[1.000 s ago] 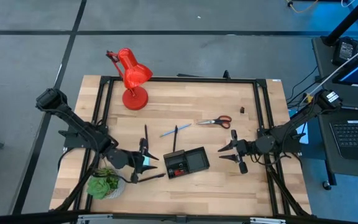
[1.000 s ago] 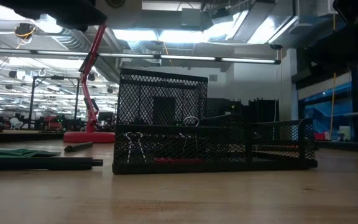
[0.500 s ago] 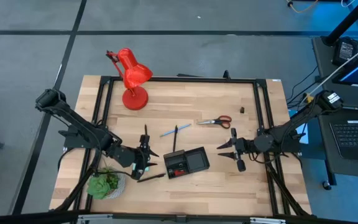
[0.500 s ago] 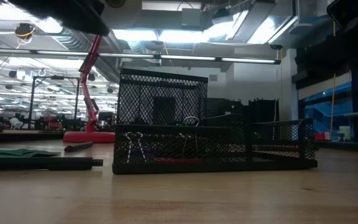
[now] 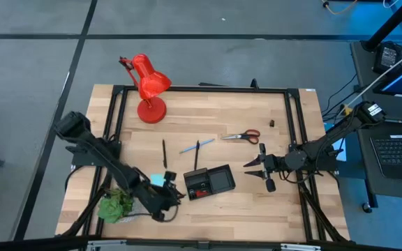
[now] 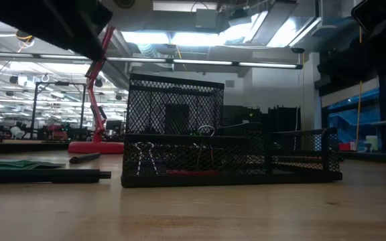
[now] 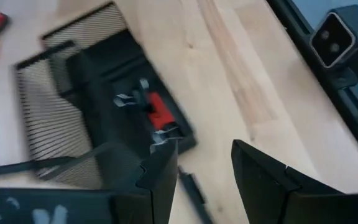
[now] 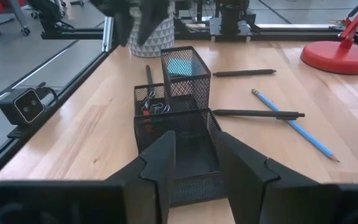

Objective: Pick and place office supplies into organizer
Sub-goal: Put the bottom black pen into the black desk organizer

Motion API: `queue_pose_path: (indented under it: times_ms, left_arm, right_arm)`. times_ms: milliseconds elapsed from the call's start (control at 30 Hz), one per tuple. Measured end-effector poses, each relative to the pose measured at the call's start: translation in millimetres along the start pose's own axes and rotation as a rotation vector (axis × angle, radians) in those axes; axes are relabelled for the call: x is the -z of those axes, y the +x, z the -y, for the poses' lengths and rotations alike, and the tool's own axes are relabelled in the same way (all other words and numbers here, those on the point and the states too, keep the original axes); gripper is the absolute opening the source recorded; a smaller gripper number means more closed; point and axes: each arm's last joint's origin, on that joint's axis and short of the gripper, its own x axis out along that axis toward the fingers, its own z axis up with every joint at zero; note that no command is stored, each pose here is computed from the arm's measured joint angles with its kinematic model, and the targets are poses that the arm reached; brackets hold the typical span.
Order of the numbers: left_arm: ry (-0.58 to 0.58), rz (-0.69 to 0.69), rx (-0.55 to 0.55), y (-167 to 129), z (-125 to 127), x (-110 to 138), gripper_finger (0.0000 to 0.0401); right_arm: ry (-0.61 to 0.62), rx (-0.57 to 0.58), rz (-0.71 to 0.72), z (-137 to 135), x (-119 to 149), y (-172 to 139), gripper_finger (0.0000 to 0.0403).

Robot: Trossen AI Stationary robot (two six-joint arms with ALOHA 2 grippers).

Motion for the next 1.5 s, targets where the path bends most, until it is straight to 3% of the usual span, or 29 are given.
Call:
queue_pose_path:
  times_ms: [233, 367, 767, 1300, 1500]
  left_arm:
    - [-0.075, -0.212, -0.066, 18.9, 11.6, -11.8, 0.0148]
    - [-0.186, -0.253, -0.107, 26.6, 12.2, -9.7, 0.0148]
    - [-0.273, -0.257, -0.219, 42.3, 10.3, 10.2, 0.0148]
    - [-0.382, -0.149, -0.172, 55.6, 8.7, 38.0, 0.0148]
    - [-0.407, -0.176, -0.171, 61.2, 8.1, 51.9, 0.0148]
  right_arm:
    - [0.0, 0.0, 0.0, 0.0, 0.0, 0.0, 0.0122]
    - [0.0, 0.0, 0.0, 0.0, 0.0, 0.0, 0.0122]
    - [-0.01, 0.003, -0.022, 0.3, 2.2, 0.0, 0.0122]
    - [-0.014, 0.004, -0.025, 0.4, 2.5, 0.0, 0.0122]
    - [-0.014, 0.004, -0.026, 0.4, 2.6, 0.0, 0.0122]
